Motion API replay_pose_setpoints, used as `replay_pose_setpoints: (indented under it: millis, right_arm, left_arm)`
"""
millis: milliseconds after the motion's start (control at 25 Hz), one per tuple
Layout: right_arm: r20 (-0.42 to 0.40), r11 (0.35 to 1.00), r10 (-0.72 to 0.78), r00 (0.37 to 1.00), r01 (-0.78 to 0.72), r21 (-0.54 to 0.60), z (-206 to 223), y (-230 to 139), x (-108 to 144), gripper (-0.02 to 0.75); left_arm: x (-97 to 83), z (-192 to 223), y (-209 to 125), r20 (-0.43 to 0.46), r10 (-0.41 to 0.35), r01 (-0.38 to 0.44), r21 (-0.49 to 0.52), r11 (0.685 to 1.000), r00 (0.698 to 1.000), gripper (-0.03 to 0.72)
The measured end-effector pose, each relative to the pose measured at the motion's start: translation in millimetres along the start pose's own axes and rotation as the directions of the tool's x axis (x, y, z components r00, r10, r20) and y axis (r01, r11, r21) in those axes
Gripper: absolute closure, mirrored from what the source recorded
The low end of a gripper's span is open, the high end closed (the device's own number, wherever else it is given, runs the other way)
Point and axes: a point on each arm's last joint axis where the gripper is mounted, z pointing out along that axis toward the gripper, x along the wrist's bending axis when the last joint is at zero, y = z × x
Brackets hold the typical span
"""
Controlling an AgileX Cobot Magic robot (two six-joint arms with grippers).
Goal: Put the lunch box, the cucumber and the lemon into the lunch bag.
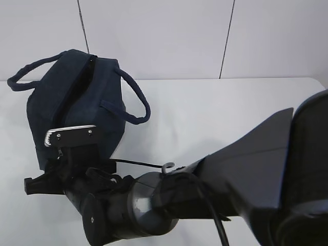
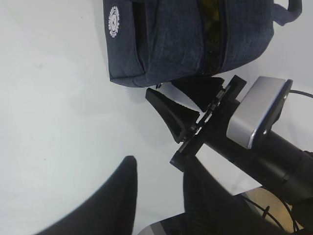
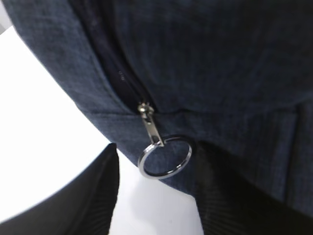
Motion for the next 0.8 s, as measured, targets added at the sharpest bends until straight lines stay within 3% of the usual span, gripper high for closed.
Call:
replay_pose_setpoints:
  millis: [160,440,800]
  right_arm:
    - [0.000,1.000,-0.002,1.000,0.002,0.000,0.0,0.0,0.0,0.387]
    - [0.000,1.000,-0.002,1.000,0.002,0.000,0.0,0.0,0.0,0.491]
    - [0.001,1.000,0.000,1.000,0.000,0.000,0.0,0.0,-0.1,0.503]
  left_arm:
    - [0.0,0.0,0.0,0.000,0.000,0.000,0.000,1.000,1.000,0.456]
    - [0.0,0.0,0.0,0.000,0.000,0.000,0.000,1.000,1.000,0.456]
    - [0.0,0.0,0.0,0.000,0.000,0.000,0.000,1.000,1.000,0.456]
